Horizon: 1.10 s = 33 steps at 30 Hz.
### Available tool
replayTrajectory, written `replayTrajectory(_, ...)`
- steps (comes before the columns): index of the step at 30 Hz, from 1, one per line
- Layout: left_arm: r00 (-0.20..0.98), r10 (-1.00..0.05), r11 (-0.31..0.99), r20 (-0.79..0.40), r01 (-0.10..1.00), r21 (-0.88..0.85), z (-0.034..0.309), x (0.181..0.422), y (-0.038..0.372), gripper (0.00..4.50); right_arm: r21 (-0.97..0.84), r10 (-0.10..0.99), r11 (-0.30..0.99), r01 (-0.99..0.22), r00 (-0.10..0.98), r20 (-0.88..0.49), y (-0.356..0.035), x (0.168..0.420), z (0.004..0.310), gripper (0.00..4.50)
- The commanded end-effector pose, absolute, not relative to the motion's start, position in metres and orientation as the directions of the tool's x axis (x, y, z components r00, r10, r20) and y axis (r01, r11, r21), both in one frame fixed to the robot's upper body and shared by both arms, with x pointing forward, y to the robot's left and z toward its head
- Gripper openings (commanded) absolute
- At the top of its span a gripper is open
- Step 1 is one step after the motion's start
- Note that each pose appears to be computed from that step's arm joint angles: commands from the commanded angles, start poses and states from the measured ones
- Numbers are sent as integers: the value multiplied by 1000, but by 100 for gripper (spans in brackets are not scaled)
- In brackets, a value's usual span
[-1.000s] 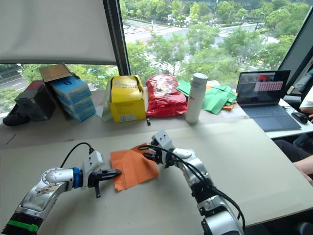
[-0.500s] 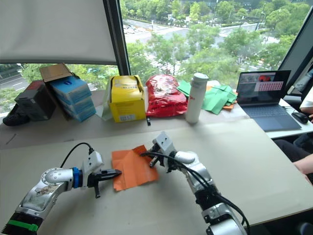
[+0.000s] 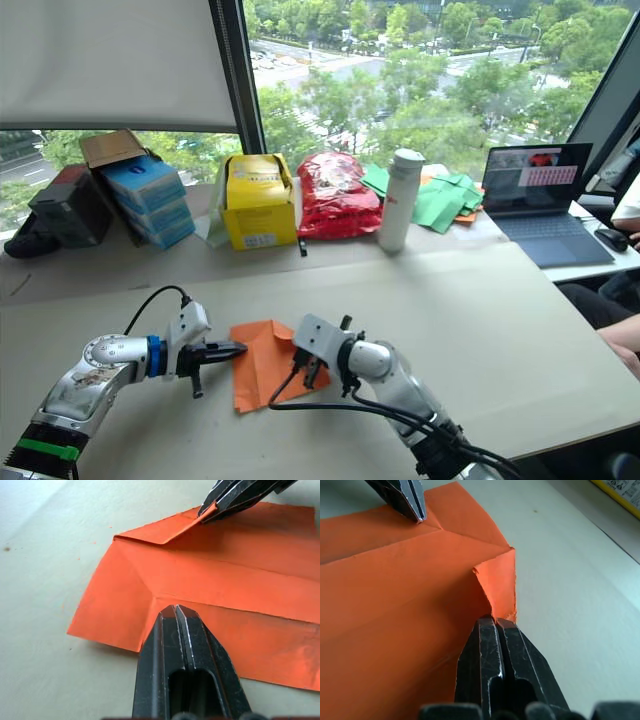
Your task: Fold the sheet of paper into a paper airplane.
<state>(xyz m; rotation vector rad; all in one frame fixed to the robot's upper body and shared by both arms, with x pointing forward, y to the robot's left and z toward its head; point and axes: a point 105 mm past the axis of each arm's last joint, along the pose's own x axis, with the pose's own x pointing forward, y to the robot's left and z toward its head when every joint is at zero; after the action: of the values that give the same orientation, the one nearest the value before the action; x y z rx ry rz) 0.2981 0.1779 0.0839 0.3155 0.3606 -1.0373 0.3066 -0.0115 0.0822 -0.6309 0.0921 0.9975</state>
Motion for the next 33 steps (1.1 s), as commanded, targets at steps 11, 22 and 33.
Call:
replayTrajectory(11, 440, -822, 407, -361, 898, 166, 118, 325, 145, 0, -430, 741, 345, -835, 523, -422, -4, 297, 84, 2)
replayTrajectory(22, 470, -739, 374, -482, 882, 286, 91, 348, 136, 0, -440, 741, 327, -836, 516, -430, -2, 297, 86, 2)
replayTrajectory(33, 442, -696, 325, -566, 897, 299, 70, 341, 146, 0, -459, 732, 315, -831, 520, -440, -3, 298, 87, 2)
